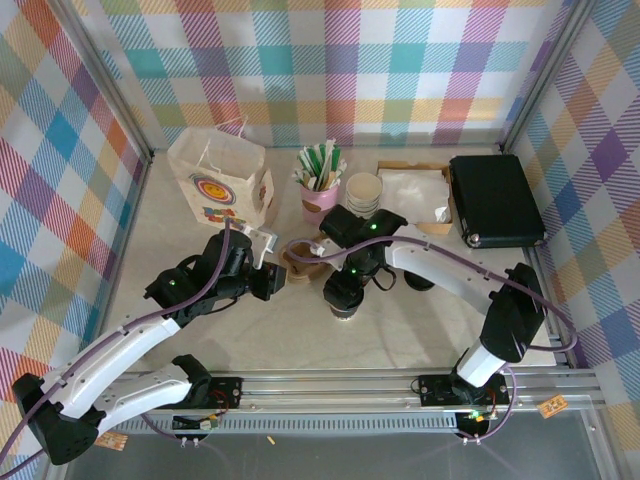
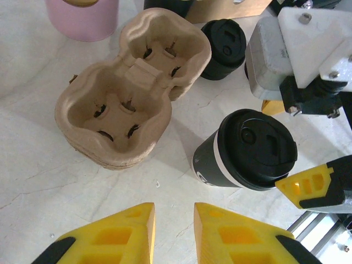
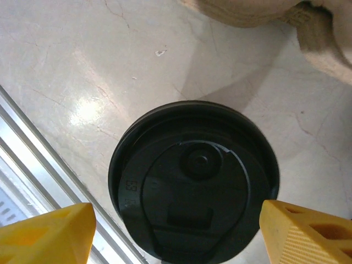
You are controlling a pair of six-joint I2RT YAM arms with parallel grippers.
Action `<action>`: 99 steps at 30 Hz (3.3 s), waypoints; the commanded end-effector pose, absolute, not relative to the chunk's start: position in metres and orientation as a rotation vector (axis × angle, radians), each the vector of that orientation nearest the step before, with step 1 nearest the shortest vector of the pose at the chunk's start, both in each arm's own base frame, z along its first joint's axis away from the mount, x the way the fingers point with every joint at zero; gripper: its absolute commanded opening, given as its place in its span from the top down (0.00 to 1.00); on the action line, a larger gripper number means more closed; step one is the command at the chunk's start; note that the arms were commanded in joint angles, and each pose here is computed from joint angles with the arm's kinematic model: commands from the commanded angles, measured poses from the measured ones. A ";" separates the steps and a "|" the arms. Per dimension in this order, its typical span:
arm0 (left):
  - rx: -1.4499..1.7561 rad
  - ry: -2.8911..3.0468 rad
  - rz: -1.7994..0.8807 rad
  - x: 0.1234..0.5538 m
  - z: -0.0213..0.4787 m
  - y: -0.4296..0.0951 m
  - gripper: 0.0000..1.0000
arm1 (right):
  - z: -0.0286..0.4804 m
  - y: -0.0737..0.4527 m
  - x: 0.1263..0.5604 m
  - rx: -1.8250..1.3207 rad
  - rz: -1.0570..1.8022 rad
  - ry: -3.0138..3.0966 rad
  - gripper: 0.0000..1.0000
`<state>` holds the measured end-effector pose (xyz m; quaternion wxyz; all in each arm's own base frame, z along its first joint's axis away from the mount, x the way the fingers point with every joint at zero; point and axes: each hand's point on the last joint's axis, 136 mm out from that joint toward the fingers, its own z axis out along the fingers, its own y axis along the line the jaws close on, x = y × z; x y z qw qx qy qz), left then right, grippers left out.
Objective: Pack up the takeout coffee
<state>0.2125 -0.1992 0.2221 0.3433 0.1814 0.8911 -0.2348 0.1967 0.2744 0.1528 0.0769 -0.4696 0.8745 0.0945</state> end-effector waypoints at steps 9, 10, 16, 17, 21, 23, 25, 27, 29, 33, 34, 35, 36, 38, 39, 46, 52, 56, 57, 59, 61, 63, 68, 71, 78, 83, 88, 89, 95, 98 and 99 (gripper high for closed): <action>0.452 2.365 -0.616 0.216 0.207 -0.201 0.76 | 0.173 0.279 0.202 -1.325 0.301 2.608 0.22; 0.465 2.373 -0.654 0.215 0.205 -0.208 0.76 | 0.176 0.278 0.203 -1.263 0.339 2.624 0.22; 0.531 2.425 -0.933 0.214 0.189 -0.256 0.70 | 0.183 0.269 0.203 -0.861 0.638 2.731 0.34; 0.547 2.433 -0.973 0.214 0.185 -0.264 0.69 | 0.182 0.268 0.202 -0.827 0.662 2.743 0.34; 0.577 2.467 -1.053 0.217 0.173 -0.279 0.66 | 0.174 0.263 0.199 -0.787 0.642 2.801 0.33; 0.594 2.482 -1.100 0.217 0.167 -0.286 0.66 | 0.170 0.260 0.198 -0.758 0.630 2.835 0.36; 0.590 2.502 -1.115 0.218 0.161 -0.289 0.66 | 0.167 0.257 0.196 -0.726 0.642 2.855 0.40; 0.589 2.508 -1.143 0.218 0.157 -0.292 0.67 | 0.166 0.254 0.196 -0.675 0.661 2.870 0.42; 0.580 2.519 -1.173 0.216 0.154 -0.293 0.67 | 0.164 0.253 0.194 -0.624 0.709 2.882 0.43; 0.584 2.494 -1.210 0.218 0.155 -0.297 0.67 | 0.161 0.253 0.193 -0.587 0.738 2.902 0.40; 0.590 2.496 -1.219 0.217 0.154 -0.298 0.68 | 0.161 0.254 0.193 -0.586 0.744 2.906 0.39; 0.592 2.502 -1.223 0.216 0.152 -0.298 0.68 | 0.160 0.255 0.194 -0.582 0.745 2.908 0.39; 0.590 2.509 -1.227 0.215 0.151 -0.298 0.69 | 0.159 0.256 0.195 -0.578 0.747 2.908 0.39; 0.591 2.527 -1.232 0.214 0.147 -0.297 0.71 | 0.158 0.258 0.196 -0.573 0.753 2.910 0.39; 0.592 2.534 -1.234 0.213 0.146 -0.297 0.71 | 0.157 0.258 0.196 -0.571 0.756 2.910 0.39; 0.594 2.570 -1.227 0.210 0.137 -0.296 0.71 | 0.151 0.262 0.194 -0.572 0.782 2.933 0.40; 0.586 2.625 -1.216 0.203 0.126 -0.291 0.72 | 0.144 0.264 0.192 -0.564 0.799 2.958 0.41; 0.586 2.639 -1.209 0.201 0.121 -0.289 0.73 | 0.137 0.264 0.190 -0.562 0.802 2.983 0.42; 0.585 2.638 -1.209 0.201 0.121 -0.289 0.74 | 0.135 0.264 0.189 -0.560 0.800 2.987 0.42; 0.589 2.644 -1.205 0.200 0.119 -0.288 0.74 | 0.132 0.263 0.188 -0.555 0.795 2.999 0.42; 0.588 2.649 -1.201 0.200 0.116 -0.288 0.74 | 0.128 0.263 0.187 -0.552 0.791 3.010 0.43; 0.587 2.657 -1.200 0.198 0.113 -0.287 0.74 | 0.126 0.262 0.186 -0.545 0.793 3.021 0.43; 0.582 2.668 -1.189 0.197 0.109 -0.284 0.75 | 0.118 0.258 0.181 -0.536 0.774 3.055 0.44; 0.583 2.671 -1.183 0.196 0.108 -0.283 0.75 | 0.115 0.256 0.178 -0.534 0.766 3.069 0.45; 0.584 2.671 -1.180 0.196 0.107 -0.282 0.77 | 0.106 0.250 0.174 -0.527 0.733 3.103 0.46; 0.582 2.675 -1.180 0.196 0.104 -0.283 0.78 | 0.104 0.250 0.173 -0.525 0.729 3.110 0.46; 0.573 2.690 -1.175 0.195 0.101 -0.282 0.81 | 0.102 0.250 0.174 -0.533 0.721 3.117 0.47; 0.572 2.693 -1.173 0.195 0.099 -0.281 0.82 | 0.101 0.250 0.174 -0.533 0.720 3.117 0.47; 0.565 2.695 -1.170 0.196 0.091 -0.282 0.85 | 0.099 0.248 0.172 -0.529 0.710 3.126 0.47; 0.556 2.707 -1.154 0.196 0.086 -0.280 0.84 | 0.099 0.247 0.171 -0.538 0.692 3.132 0.47; 0.551 2.712 -1.144 0.196 0.084 -0.279 0.83 | 0.100 0.247 0.171 -0.541 0.686 3.132 0.47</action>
